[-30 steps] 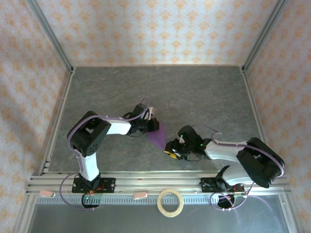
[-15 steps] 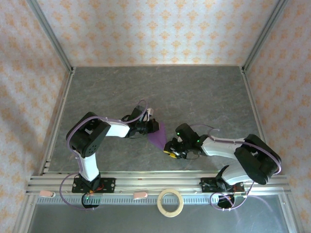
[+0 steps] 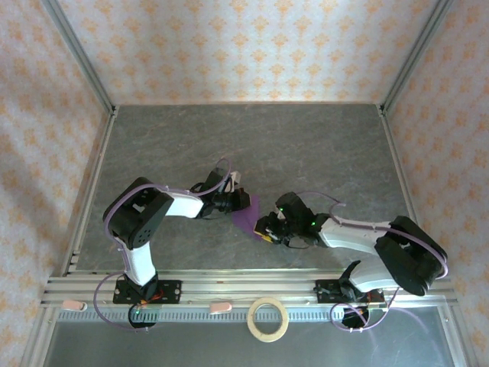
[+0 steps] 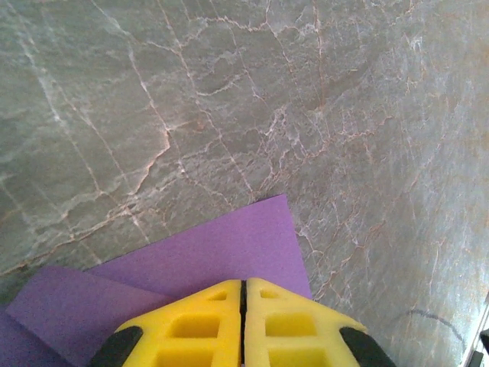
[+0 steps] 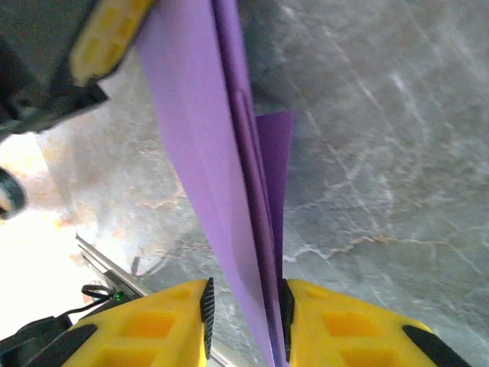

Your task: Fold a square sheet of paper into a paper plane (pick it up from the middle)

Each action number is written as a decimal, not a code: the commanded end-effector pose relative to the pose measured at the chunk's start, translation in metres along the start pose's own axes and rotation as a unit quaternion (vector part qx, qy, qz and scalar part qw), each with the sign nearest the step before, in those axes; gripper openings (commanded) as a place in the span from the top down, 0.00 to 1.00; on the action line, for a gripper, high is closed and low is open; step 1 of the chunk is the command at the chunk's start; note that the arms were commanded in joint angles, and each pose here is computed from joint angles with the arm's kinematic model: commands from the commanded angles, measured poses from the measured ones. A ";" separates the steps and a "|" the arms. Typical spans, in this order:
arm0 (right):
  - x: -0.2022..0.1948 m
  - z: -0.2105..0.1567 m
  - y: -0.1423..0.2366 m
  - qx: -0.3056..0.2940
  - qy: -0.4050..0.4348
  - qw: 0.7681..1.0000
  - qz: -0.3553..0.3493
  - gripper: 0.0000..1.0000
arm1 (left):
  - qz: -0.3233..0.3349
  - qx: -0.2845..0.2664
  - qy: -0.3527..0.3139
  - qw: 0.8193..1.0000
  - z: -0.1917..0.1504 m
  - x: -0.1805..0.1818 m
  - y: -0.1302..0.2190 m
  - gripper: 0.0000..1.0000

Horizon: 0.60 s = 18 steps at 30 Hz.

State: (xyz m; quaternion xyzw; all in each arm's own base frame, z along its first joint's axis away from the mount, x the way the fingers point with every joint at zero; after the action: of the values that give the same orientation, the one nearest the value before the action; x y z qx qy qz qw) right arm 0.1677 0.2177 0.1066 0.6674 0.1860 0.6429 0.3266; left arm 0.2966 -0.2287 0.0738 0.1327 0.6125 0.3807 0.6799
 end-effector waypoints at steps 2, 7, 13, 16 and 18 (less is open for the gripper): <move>0.000 0.005 0.002 -0.032 0.003 0.999 0.006 0.69 | 0.038 0.029 0.021 0.999 -0.017 0.016 0.001 0.89; 0.005 0.007 -0.002 -0.029 0.011 0.999 0.028 0.69 | 0.034 0.025 0.021 0.999 -0.015 0.012 0.003 0.89; 0.002 0.009 -0.005 -0.032 0.016 0.999 0.015 0.90 | 0.028 0.019 0.020 0.999 -0.012 0.007 0.006 0.89; -0.002 0.008 -0.004 -0.035 0.023 0.999 0.008 0.99 | 0.019 0.015 0.015 1.000 -0.008 -0.001 0.010 0.86; -0.002 0.010 -0.001 -0.046 0.035 0.998 -0.006 1.00 | 0.013 0.007 0.005 1.000 -0.002 -0.011 0.016 0.80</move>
State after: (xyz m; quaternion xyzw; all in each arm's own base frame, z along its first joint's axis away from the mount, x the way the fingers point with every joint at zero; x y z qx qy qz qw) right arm 0.1736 0.2207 0.1048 0.6504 0.1709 0.6638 0.3274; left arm 0.2922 -0.2261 0.0787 0.1393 0.6182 0.3828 0.6722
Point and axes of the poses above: each hand's point on the last joint's axis, 136 mm out from that joint toward the fingers, its own y axis back along the fingers, its own x axis along the line the jaws close on, z = x × y, the point moved 8 cm from there along y, back along the fingers, and after that the axes turned 7 degrees about y, right-handed, at the moved point
